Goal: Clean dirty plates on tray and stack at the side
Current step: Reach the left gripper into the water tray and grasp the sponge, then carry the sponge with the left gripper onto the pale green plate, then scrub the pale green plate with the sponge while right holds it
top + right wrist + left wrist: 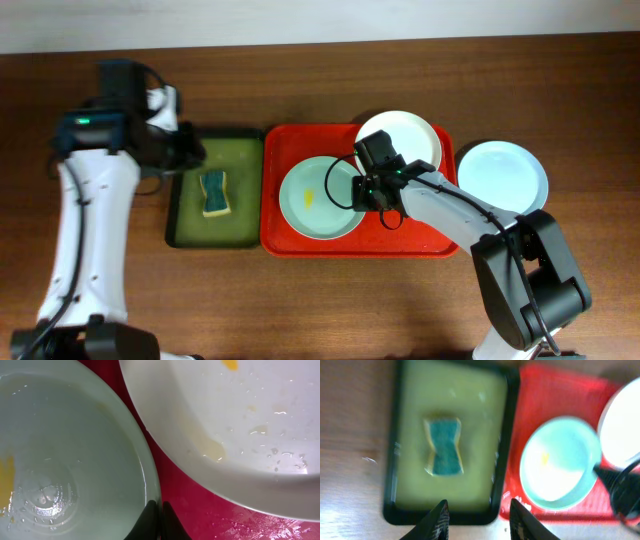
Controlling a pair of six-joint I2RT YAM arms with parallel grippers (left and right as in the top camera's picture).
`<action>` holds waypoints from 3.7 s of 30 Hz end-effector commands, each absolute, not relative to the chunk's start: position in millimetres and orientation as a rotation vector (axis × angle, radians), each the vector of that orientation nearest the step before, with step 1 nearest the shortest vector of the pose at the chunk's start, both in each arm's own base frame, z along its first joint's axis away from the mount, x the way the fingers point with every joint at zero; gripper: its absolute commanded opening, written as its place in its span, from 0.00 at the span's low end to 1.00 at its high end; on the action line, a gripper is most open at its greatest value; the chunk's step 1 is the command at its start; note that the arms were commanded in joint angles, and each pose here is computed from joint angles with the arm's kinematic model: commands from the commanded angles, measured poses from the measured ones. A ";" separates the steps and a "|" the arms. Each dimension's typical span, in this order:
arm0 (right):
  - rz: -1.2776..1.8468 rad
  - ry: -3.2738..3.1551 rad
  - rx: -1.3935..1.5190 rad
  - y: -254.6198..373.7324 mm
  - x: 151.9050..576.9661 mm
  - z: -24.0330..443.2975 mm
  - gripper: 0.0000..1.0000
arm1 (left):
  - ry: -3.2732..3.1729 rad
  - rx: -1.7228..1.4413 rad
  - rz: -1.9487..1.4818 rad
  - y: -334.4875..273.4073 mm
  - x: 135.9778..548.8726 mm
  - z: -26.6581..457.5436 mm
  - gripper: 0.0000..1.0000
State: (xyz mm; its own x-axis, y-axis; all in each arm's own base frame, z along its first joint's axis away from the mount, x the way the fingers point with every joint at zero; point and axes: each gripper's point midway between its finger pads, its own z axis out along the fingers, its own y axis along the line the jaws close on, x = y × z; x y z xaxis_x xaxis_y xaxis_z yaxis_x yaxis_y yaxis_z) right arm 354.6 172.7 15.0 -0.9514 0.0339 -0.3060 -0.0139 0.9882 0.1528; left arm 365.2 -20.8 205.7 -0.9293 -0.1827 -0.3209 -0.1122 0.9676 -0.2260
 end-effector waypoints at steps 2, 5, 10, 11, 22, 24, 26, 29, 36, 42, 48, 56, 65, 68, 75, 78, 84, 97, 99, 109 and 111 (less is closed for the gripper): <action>0.178 2.859 0.006 168.3 346.3 4.0 0.04 | 2.929 -0.150 -0.098 -39.0 363.6 118.1 0.46; 0.178 2.858 0.005 168.3 346.3 4.0 0.04 | 2.977 -0.218 -0.062 -35.7 373.5 85.2 0.45; 0.176 2.862 0.005 168.0 345.6 3.8 0.04 | 3.071 -0.328 0.076 -9.4 373.5 35.8 0.45; 0.176 2.862 0.005 167.9 345.5 3.7 0.04 | 3.071 -0.374 0.077 -4.1 374.1 32.2 0.43; 0.176 2.862 0.005 168.0 345.6 3.8 0.04 | 3.040 -0.309 0.007 -4.7 379.3 6.8 0.36; 0.176 2.862 0.005 168.0 345.6 3.8 0.05 | 3.029 -0.291 0.006 -4.8 385.3 20.8 0.44; 0.176 2.862 0.005 168.0 345.6 3.8 0.05 | 2.996 -0.284 0.000 -5.0 392.4 33.1 0.40; 0.176 2.862 0.005 168.0 345.6 3.8 0.05 | 3.009 -0.249 0.004 -5.1 389.9 33.1 0.34; 0.176 2.862 0.005 168.0 345.6 3.8 0.05 | 3.024 -0.129 -0.048 -18.1 380.4 12.1 0.31; 0.176 2.862 0.005 168.0 345.6 3.8 0.05 | 3.010 -0.118 -0.033 -19.3 382.8 14.7 0.00; 0.177 2.862 0.006 168.1 345.6 3.8 0.36 | 2.707 -0.081 -0.053 -22.6 392.0 137.0 0.00; 0.209 2.875 0.000 171.8 342.6 3.5 0.04 | 2.723 0.016 -0.076 -48.9 374.5 145.5 0.00; 0.349 2.913 -0.023 187.6 333.4 4.4 0.04 | 2.693 0.165 -0.041 -50.0 387.6 136.0 0.00; 0.353 2.912 -0.023 188.1 333.6 4.6 0.04 | 2.741 0.167 -0.037 -50.8 394.1 110.9 0.00; 0.371 2.912 0.087 189.0 335.0 5.1 0.04 | 2.847 0.060 0.018 -43.6 395.8 69.1 0.00; 0.441 2.926 0.154 196.1 332.1 6.4 0.04 | 2.818 0.042 0.091 -35.8 409.2 106.4 0.00; 0.528 2.949 0.242 204.7 326.9 8.3 0.04 | 2.846 0.173 -0.266 -121.6 393.3 118.5 0.00; 0.344 2.921 0.272 183.3 333.3 3.3 0.04 | 3.011 0.361 -0.133 -179.9 372.0 30.7 0.00; 0.337 2.920 0.274 182.5 333.5 3.2 0.04 | 3.013 0.352 -0.130 -179.5 372.0 30.7 0.00; 0.332 2.928 0.273 182.2 331.4 2.7 0.04 | 3.074 0.316 -0.022 -177.2 366.7 -3.6 0.00; 0.331 2.929 0.273 182.1 331.2 2.6 0.04 | 3.150 0.325 -0.073 -182.2 355.0 -25.7 0.00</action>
